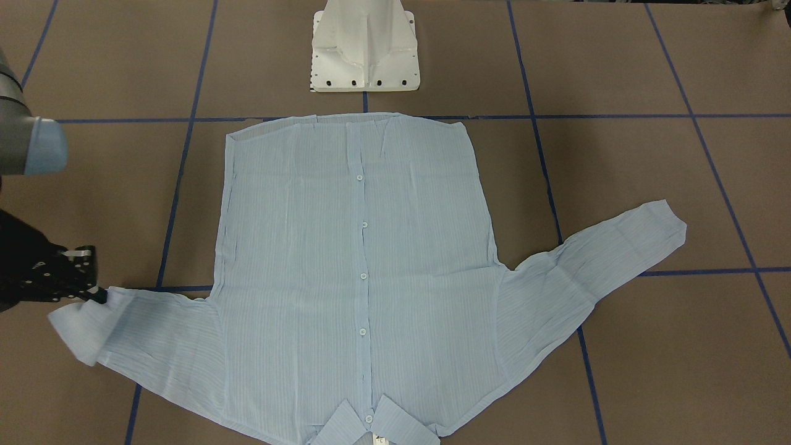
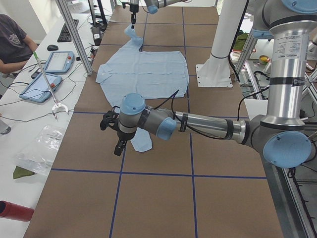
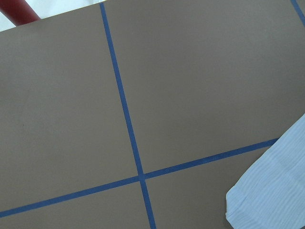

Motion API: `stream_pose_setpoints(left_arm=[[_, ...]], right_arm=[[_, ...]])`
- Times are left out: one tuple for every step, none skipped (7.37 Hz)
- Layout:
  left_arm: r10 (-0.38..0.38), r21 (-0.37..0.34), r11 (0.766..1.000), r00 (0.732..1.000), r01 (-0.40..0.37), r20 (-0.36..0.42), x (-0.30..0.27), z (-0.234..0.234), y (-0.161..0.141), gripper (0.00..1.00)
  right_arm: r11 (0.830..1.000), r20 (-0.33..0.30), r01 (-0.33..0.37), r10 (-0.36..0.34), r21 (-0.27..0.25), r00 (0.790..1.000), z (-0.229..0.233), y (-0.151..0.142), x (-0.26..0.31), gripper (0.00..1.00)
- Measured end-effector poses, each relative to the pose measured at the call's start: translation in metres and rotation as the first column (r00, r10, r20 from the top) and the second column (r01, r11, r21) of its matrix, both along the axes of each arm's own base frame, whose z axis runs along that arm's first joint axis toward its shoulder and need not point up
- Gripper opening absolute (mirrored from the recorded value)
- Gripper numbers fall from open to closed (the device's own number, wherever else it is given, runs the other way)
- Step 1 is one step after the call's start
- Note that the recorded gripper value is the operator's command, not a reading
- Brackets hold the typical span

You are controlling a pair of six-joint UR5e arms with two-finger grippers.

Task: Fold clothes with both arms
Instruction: 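Carry the grasped sleeve with the right gripper across the shirt toward the collar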

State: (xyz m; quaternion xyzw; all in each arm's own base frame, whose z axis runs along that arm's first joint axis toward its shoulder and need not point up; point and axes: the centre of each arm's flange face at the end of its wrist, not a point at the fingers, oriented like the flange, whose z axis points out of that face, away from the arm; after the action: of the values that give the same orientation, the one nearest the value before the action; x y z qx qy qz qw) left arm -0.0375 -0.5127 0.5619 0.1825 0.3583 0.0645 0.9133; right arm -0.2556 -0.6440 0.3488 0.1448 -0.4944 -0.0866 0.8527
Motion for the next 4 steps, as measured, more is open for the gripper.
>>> stream_pose_setpoints(left_arm=[[0.001,-0.003,1.000,1.000,-0.001,0.000,0.000,0.002,0.000,1.00],[0.001,-0.007,1.000,1.000,-0.001,0.001,0.000,0.004,0.000,1.00],[0.000,-0.010,1.000,1.000,0.000,0.002,0.000,0.006,0.000,1.00],[0.000,-0.015,1.000,1.000,0.000,0.002,0.000,0.008,0.000,1.00]], right_arm=[[1.000,0.022,0.015,-0.015,-0.015,1.000,-0.063,-0.009,-0.047,0.00],[1.000,0.025,0.021,-0.021,-0.020,0.999,-0.118,-0.018,-0.091,0.00],[1.000,0.011,0.013,-0.012,-0.013,1.000,-0.159,-0.024,-0.134,0.00],[1.000,-0.010,0.001,-0.001,-0.001,1.000,-0.188,-0.027,-0.172,0.00]])
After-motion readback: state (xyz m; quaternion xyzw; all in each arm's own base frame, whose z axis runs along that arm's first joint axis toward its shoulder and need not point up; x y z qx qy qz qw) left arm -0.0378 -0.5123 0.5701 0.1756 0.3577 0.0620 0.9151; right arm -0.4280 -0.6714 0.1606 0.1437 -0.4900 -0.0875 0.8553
